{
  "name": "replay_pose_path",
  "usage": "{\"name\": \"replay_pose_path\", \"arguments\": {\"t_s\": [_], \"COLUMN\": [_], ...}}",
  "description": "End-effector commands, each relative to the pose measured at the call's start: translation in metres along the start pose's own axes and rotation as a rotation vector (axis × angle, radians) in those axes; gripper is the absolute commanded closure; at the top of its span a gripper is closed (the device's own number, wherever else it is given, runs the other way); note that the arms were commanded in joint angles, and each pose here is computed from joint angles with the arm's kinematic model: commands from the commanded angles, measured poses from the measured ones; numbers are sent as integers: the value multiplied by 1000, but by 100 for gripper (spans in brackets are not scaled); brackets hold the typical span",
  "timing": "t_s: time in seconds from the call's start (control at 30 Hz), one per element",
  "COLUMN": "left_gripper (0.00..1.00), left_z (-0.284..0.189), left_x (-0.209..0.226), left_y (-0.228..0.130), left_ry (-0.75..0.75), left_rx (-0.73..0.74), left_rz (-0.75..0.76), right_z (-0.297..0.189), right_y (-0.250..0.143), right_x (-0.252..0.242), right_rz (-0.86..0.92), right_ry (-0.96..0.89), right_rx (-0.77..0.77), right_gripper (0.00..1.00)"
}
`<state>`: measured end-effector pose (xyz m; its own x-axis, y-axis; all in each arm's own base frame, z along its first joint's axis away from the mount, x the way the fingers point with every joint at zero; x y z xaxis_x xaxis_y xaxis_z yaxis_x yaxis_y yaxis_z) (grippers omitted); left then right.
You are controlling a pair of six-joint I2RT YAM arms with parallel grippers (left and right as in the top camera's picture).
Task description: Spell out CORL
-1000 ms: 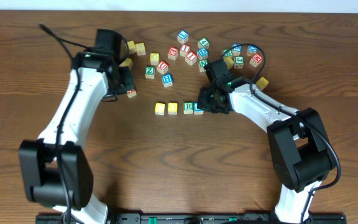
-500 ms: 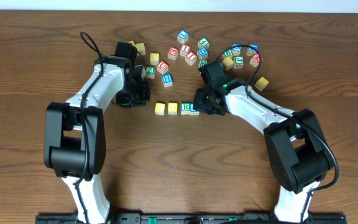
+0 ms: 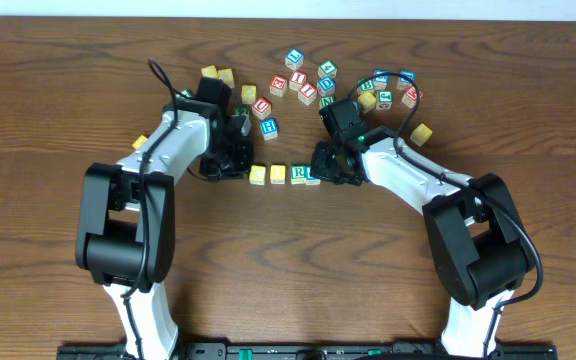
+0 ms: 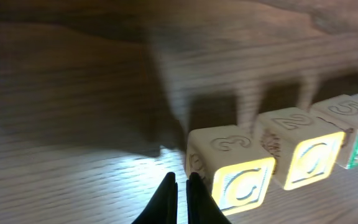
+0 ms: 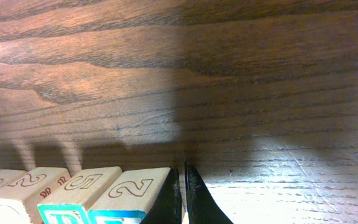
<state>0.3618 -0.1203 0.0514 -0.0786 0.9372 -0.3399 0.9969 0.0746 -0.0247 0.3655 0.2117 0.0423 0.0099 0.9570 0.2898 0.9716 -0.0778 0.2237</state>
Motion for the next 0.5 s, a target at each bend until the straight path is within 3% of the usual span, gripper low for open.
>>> {"name": "replay_pose_path", "arguments": {"t_s": [0.0, 0.47], "left_gripper": [93, 93], "left_z": [11, 15], "left_x": [-19, -35], "left_y": [-10, -6], "left_ry": [-14, -29], "left_rx": [27, -7], "left_rz": [68, 114], "right_z": [7, 7], "right_y": [-5, -4], "right_x": [-4, -3], "right_rz": [16, 15], "right_ry": [-18, -14], "right_rx": [16, 10], "right_gripper": [99, 99]}}
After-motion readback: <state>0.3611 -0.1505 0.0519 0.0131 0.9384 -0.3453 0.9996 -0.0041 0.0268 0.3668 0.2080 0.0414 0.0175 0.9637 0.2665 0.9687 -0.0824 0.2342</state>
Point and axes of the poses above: each gripper's point midway between its finger pads, its own z axis out along the fingers, its own x axis along the line the jaws close on, y = z × x, the point moved 4 cm from there along -z, back along the fingers, and after that the axes turned 9 degrees about -z, right-handed, at the moved point
